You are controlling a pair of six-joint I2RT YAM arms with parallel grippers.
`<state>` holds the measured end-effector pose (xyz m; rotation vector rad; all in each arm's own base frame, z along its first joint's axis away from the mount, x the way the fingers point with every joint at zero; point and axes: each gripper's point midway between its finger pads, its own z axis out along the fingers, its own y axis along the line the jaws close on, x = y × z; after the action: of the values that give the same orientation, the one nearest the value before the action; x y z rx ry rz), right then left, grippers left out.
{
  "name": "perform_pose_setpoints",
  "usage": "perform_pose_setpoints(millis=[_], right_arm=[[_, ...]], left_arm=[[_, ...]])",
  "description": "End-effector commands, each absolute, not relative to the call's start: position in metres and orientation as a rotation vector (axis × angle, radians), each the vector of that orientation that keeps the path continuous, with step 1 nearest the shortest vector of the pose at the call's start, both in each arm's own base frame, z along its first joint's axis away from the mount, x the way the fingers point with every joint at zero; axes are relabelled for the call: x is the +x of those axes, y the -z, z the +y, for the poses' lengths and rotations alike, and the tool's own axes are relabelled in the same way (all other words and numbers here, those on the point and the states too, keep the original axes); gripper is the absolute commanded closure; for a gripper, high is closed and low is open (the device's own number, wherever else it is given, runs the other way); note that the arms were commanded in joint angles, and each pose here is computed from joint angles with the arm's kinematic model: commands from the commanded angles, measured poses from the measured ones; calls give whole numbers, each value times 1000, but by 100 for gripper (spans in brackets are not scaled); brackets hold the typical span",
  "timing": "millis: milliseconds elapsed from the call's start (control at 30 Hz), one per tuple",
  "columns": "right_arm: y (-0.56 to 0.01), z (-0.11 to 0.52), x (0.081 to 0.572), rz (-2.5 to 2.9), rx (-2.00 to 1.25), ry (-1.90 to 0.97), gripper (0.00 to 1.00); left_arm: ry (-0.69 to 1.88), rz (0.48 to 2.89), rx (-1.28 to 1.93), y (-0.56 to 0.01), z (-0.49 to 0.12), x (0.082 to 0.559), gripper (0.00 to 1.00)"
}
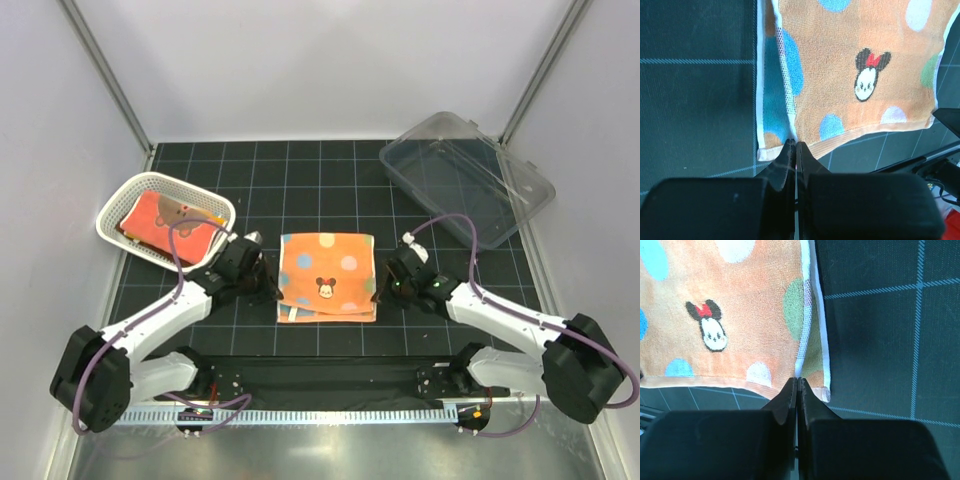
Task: Fold and stack the towels
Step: Fold the towel
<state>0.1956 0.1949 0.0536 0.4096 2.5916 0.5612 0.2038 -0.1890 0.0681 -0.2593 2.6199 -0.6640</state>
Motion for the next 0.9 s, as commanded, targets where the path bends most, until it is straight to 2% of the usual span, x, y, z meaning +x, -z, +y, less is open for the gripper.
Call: perform_pose_setpoints(millis=[0,433,567,700,867], right_arm=[[-67,195,193,2571,385,-582,99],[-29,192,176,2618,370,-616,99],[-47,197,187,2574,308,-627,99],[-88,199,204,2510,249,-591,99],[-104,194,192,2525,225,-615,99]], left_arm=[[671,2631,-275,-71,-190,195,100],[649,2712,-269,-28,-189,166,100],[622,2699,-249,-38,-189,173,100],[622,2667,-215,-72,-196,187,100],[683,2638,-205,-102,-199,180,100]])
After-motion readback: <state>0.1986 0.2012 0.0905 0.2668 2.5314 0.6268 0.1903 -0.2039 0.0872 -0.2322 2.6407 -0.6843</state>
